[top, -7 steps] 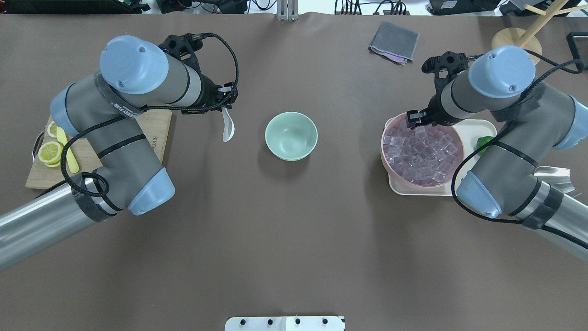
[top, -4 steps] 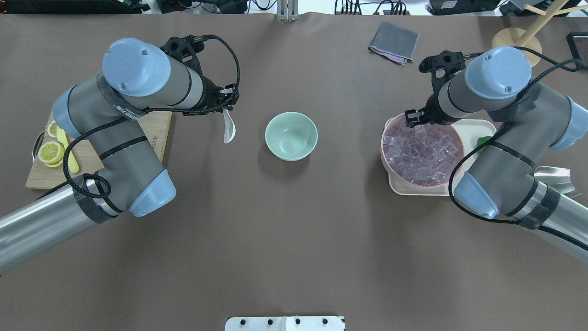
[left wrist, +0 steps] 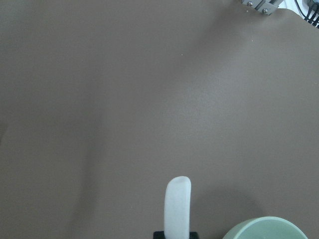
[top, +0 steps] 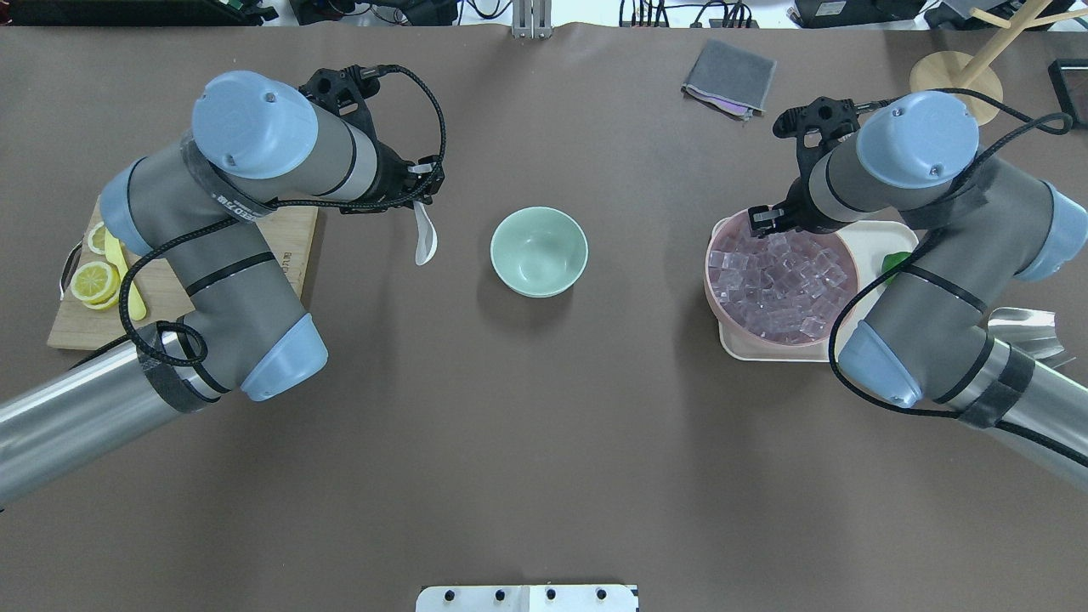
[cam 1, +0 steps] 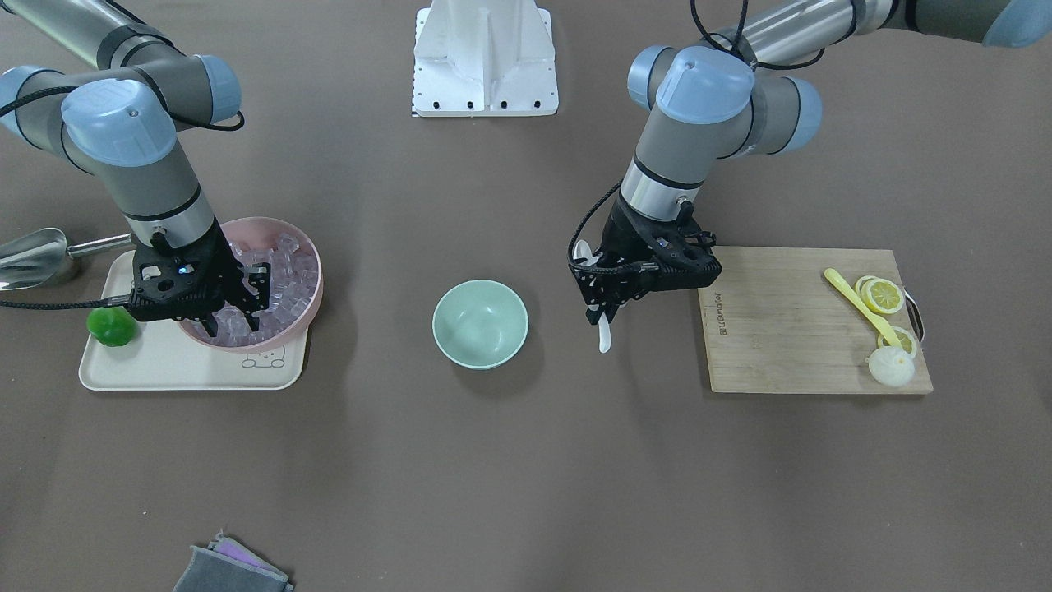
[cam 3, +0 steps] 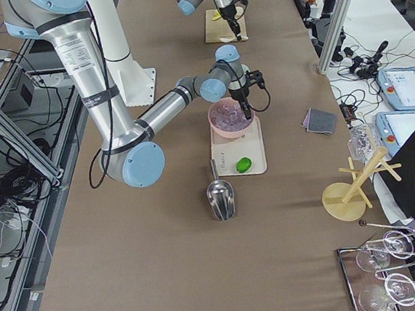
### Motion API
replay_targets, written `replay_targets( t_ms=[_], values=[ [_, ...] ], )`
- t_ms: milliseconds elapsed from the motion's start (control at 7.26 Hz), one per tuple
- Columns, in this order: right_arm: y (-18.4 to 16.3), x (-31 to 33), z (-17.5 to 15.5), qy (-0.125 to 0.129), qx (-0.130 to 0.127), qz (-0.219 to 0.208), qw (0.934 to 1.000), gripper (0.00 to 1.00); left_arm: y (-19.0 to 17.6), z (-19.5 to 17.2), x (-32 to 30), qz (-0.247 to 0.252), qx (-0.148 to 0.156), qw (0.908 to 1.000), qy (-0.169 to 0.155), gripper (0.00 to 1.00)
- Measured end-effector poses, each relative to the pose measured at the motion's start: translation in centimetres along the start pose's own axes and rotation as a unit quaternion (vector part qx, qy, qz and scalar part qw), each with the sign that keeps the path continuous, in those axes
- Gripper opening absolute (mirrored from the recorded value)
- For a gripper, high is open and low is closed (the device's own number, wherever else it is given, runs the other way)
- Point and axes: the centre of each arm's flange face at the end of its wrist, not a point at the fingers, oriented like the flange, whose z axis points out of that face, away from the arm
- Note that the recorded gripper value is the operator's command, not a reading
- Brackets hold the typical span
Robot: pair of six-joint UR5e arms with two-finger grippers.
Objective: Put spoon and ice into bowl
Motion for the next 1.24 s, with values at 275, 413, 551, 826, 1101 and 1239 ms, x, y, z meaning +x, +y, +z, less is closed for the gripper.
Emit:
replay_targets(
  t_ms=[275,413,551,826,1101,1239],
  values=[
    [0.07,0.02,0.1,0.004,0.003,-0.001,1.0,0.41,-0.05,-0.07,0.17,0.002,0.0,1.0,0.001,0.0],
    [0.1,0.0,0.14,0.005,0.004,-0.001,1.0,0.42,-0.06,-0.1,0.22,0.003,0.001,1.0,0.002,0.0],
    [0.15,-0.08,0.17,0.005,0.004,-0.002,1.0,0.42,-0.06,-0.13,0.28,0.003,0.001,1.0,0.002,0.0],
    [0.22,-0.24,0.21,0.004,0.004,-0.003,1.0,0.14,-0.07,-0.17,0.35,0.003,0.001,1.0,0.003,0.0],
    [0.21,-0.37,0.1,0.003,0.004,-0.003,1.0,0.0,-0.07,-0.2,0.43,0.003,0.001,1.0,0.003,0.0],
    [0.17,-0.45,-0.11,0.001,0.006,-0.003,1.0,0.0,-0.07,-0.27,0.54,0.003,0.001,1.0,0.004,0.0]
  ],
)
